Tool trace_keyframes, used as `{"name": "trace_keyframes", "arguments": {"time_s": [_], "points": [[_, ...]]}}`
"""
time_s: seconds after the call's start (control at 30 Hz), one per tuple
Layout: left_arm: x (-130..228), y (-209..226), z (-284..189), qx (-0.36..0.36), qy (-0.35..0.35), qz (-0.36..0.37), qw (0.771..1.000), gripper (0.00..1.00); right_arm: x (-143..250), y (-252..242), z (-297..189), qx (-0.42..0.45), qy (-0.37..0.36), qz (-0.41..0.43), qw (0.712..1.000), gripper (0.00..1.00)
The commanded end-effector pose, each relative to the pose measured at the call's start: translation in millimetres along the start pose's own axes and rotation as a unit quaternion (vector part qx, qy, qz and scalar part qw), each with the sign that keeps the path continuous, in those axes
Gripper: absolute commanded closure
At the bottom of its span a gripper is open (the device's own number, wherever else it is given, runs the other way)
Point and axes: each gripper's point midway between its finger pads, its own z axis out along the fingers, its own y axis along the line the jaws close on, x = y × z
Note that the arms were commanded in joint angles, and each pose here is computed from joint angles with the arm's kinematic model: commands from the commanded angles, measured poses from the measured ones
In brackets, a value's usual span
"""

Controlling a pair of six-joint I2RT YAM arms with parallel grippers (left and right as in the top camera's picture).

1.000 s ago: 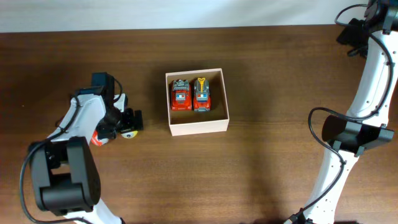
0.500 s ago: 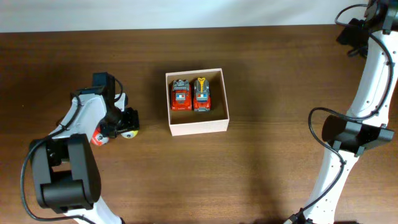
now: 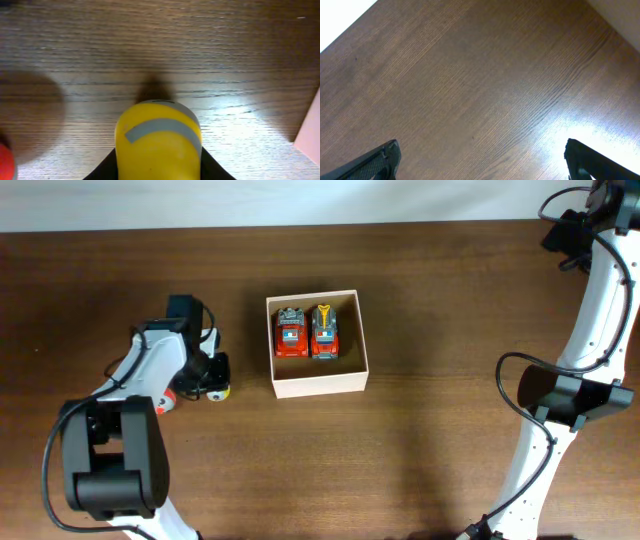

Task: Pack container
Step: 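Lift the yellow ball and carry it right into the pink box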

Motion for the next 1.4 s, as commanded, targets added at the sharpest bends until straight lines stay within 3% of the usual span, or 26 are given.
{"name": "trace_keyframes", "arguments": {"time_s": [0.0, 0.37, 0.67, 0.8, 0.93, 1.17, 1.37], "points": [[-8, -7, -2, 0.007, -0.009, -0.009, 1.0, 0.76, -7, -8, -17, 0.001, -0.02, 0.012, 1.0, 0.01], [-59, -45, -80, 0.085, -0.068, 0.006, 0.994, 0.79, -7, -8, -17, 0.001, -0.02, 0.012, 1.0, 0.01], [-60, -122, -135, 0.185, -0.096, 0.155, 0.966, 0.79, -7, -8, -17, 0.001, -0.02, 0.012, 1.0, 0.01], [-44, -151, -130, 0.177, -0.089, 0.243, 0.949, 0.78, -7, -8, -17, 0.001, -0.02, 0.012, 1.0, 0.01], [-35, -162, -120, 0.117, -0.084, 0.284, 0.948, 0.78, -7, -8, -17, 0.001, -0.02, 0.012, 1.0, 0.01], [-24, -168, -107, 0.032, -0.076, 0.323, 0.943, 0.77, -7, -8, -17, 0.001, -0.02, 0.012, 1.0, 0.01], [-15, -163, -87, 0.025, -0.051, 0.324, 0.944, 0.76, -7, -8, -17, 0.001, -0.02, 0.012, 1.0, 0.01]]}}
